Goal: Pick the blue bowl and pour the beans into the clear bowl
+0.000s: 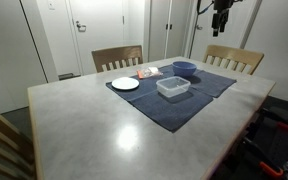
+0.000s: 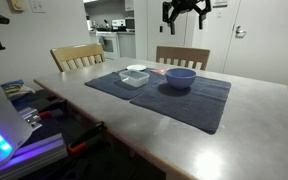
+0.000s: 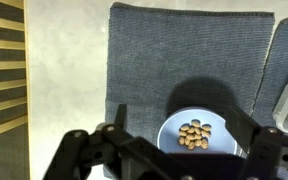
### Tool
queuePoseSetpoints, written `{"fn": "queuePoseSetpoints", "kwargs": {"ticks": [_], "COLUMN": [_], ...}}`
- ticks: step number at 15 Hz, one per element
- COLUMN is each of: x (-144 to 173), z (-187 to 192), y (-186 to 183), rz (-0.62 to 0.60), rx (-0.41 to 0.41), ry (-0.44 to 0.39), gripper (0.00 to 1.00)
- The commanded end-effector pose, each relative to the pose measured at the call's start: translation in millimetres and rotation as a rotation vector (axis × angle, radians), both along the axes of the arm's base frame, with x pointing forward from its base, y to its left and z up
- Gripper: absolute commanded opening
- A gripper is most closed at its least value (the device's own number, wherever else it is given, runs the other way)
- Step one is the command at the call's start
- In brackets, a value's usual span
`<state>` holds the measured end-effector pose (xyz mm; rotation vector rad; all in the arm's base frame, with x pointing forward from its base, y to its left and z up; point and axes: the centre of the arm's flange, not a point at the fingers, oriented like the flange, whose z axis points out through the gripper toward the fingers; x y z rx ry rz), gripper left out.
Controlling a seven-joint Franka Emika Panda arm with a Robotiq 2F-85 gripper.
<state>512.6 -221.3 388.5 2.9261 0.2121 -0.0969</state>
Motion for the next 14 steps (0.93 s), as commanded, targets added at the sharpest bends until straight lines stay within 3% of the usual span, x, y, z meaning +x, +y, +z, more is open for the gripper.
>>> {"fn": "queuePoseSetpoints", "kwargs": {"ticks": [1,7,14], "x": [30,43,55], "z": [-17,-44,-77], "y": [-39,-77,-72], "rz": [0.024,-0.132,-0.235], "rx": [0.053,0.161,0.196], "ry": [0.001,-0.058,-0.106], "gripper": [1.0,1.0,1.0]}}
